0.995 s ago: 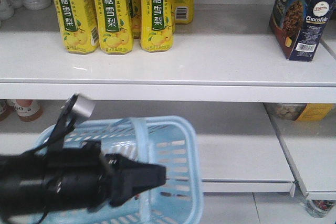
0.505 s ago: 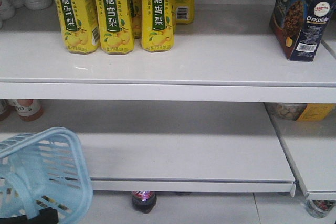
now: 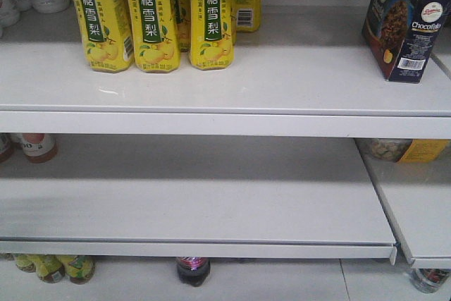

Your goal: Left arm holds basket, right arm returns cookies

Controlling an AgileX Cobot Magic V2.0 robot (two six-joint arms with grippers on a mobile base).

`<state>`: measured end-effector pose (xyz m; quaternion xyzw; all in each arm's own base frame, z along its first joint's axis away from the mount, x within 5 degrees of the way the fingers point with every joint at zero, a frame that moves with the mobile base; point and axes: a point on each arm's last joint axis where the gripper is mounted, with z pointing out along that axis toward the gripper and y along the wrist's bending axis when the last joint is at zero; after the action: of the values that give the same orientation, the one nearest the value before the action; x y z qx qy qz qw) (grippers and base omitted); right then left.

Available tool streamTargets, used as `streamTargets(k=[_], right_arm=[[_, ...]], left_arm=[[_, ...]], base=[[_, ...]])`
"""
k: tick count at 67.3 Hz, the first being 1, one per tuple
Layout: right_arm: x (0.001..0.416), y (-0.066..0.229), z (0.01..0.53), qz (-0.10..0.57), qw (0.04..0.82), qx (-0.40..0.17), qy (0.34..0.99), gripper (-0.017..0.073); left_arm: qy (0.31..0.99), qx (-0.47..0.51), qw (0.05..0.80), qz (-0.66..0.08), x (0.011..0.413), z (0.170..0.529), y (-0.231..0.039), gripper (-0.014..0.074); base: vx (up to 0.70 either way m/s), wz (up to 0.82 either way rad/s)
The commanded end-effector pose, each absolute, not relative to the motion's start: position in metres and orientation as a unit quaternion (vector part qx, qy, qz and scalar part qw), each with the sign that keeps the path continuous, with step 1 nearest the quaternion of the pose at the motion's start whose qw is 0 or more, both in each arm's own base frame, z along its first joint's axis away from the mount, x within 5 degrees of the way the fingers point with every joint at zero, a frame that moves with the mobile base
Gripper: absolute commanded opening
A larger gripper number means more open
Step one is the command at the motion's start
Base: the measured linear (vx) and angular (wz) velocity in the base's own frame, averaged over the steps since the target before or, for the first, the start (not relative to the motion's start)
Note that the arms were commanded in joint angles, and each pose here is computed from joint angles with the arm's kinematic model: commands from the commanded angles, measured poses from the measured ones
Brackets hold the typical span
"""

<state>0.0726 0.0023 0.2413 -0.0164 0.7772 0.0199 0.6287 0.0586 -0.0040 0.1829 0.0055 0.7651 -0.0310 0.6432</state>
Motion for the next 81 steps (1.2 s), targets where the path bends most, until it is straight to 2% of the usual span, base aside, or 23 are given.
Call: streamTargets(k=[1,26,39,63,81], right_arm=[[0.0739,0.0041,0.2563,0.02,0.663,-0.03,0.747,-0.0008],[0.0739,0.0041,0.2563,0.02,0.663,-0.03,0.747,-0.0008],[0.0739,0.0041,0.2563,0.02,0.663,-0.03,0.747,-0.0008],[0.0739,0.0041,0.2563,0.02,0.663,-0.03,0.747,-0.0008],[0.0739,0.0041,0.2563,0.02,0.663,-0.03,0.747,-0.0008]], left_arm=[[0.718,-0.003,0.696,0.001,0.0558,0.2002,-0.0001,-0.0006],[0.705,-0.008,0.709,0.012,0.0546,0.203,0.0012,-0.0006],[0.696,0.02,0.716,0.047,0.0546,0.2052,0.002,-0.0006],[0.69,0.017,0.723,0.045,0.0546,0.2066,0.002,-0.0006],[0.689,-0.014,0.724,0.014,0.0546,0.2067,0.0022,-0.0006]], base=[[0.0,0.0],[0.0,0.0],[0.0,0.0],[0.0,0.0],[0.0,0.0]])
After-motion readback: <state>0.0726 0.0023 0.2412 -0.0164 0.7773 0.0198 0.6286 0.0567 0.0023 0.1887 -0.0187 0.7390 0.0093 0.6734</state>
